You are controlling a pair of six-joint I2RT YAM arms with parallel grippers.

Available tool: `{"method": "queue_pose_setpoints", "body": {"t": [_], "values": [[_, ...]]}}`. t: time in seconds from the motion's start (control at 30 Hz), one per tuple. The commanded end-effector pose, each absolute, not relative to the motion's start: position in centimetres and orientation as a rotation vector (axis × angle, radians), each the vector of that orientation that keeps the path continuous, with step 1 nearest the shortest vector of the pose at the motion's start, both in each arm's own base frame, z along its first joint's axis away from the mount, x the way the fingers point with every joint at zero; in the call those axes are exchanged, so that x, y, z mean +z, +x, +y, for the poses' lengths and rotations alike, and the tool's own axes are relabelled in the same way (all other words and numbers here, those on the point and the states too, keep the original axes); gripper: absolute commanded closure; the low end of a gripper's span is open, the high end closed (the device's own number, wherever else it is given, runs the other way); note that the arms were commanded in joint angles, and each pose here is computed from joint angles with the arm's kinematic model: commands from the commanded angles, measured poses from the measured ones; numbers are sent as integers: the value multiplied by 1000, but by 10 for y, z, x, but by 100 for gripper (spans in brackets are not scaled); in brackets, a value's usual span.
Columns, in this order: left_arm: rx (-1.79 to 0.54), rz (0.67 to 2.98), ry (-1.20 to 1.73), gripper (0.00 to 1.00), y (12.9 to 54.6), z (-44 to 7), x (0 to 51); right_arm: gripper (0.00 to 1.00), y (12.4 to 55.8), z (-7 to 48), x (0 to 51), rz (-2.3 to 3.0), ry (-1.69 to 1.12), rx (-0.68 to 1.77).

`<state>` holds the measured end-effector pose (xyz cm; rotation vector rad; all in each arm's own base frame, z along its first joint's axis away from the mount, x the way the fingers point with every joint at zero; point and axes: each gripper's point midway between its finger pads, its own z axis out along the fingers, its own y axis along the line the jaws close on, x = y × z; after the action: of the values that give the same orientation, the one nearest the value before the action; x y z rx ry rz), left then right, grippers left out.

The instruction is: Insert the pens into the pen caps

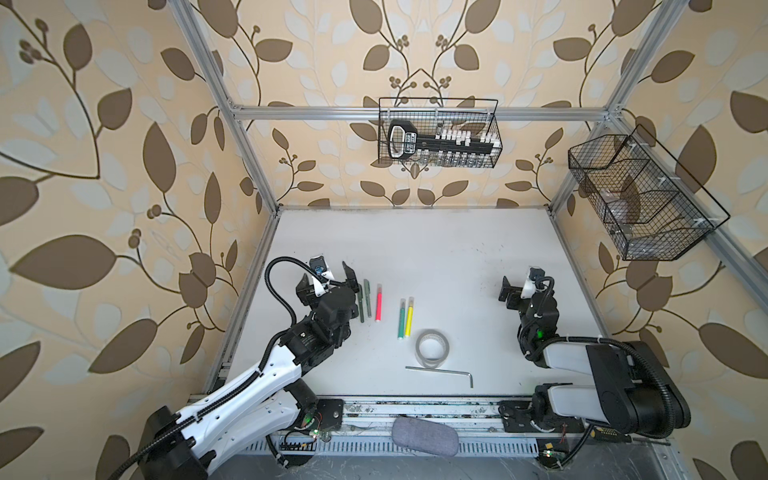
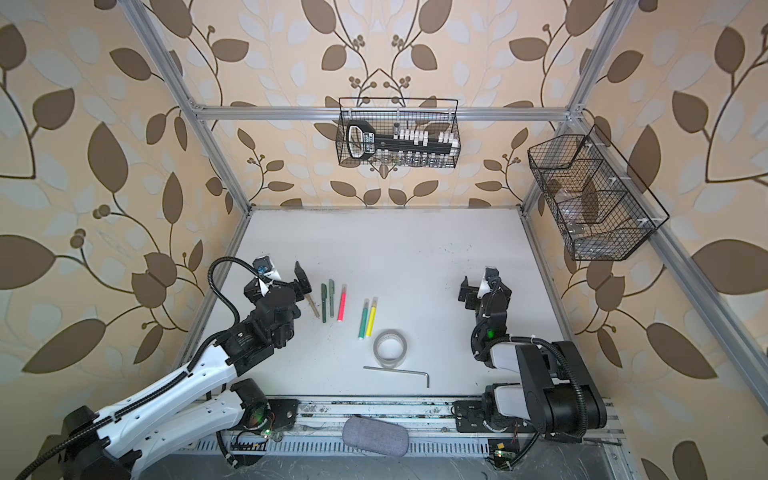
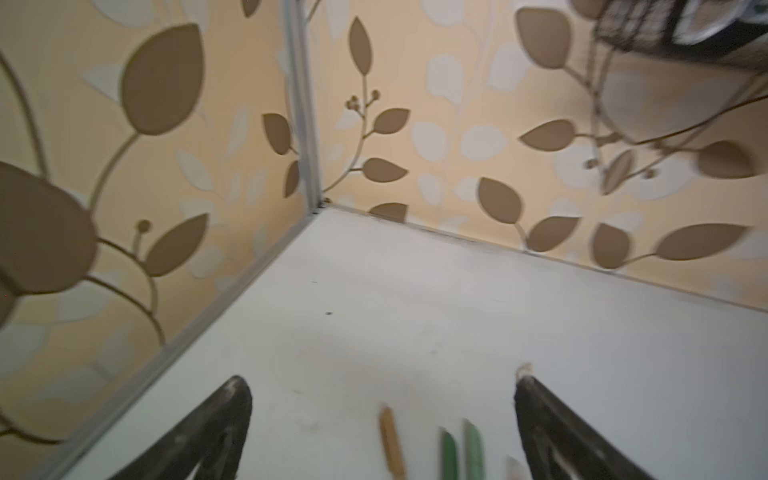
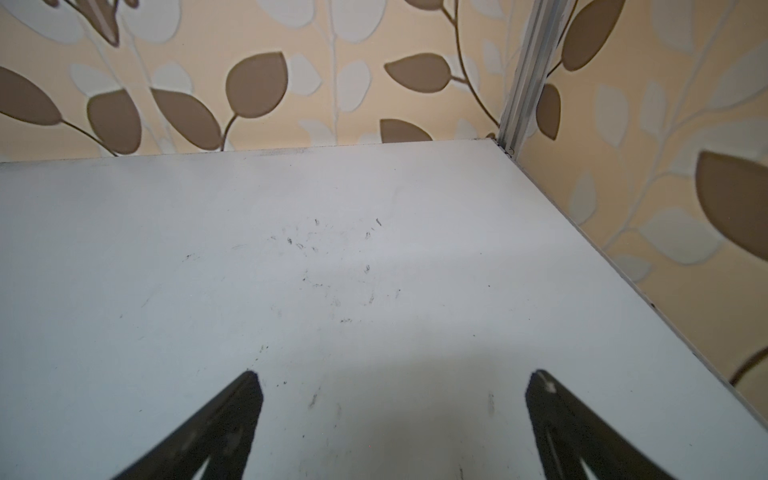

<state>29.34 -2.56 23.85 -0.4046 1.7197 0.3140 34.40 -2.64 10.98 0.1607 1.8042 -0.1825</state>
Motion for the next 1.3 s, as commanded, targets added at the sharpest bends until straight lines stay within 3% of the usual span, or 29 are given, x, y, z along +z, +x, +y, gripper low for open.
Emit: {"method": "queue_pose_setpoints", "body": {"t": [0.0, 0.2, 0.37, 0.63, 1.27], "values": [[600, 1739, -432, 1, 302, 22, 211, 0, 348, -22, 119, 1772, 122, -168], [670, 1758, -391, 1, 318, 46, 153, 0, 349, -22, 119, 1772, 123, -166], [415, 1752, -369, 1, 333, 39, 133, 0, 349, -23, 119, 1770, 123, -168], [327, 1880, -353, 1, 366, 46, 92, 0, 349, -22, 119, 1770, 122, -167], [309, 1906, -361, 1, 371, 50, 87, 0, 349, -22, 119, 1770, 122, -168]]}}
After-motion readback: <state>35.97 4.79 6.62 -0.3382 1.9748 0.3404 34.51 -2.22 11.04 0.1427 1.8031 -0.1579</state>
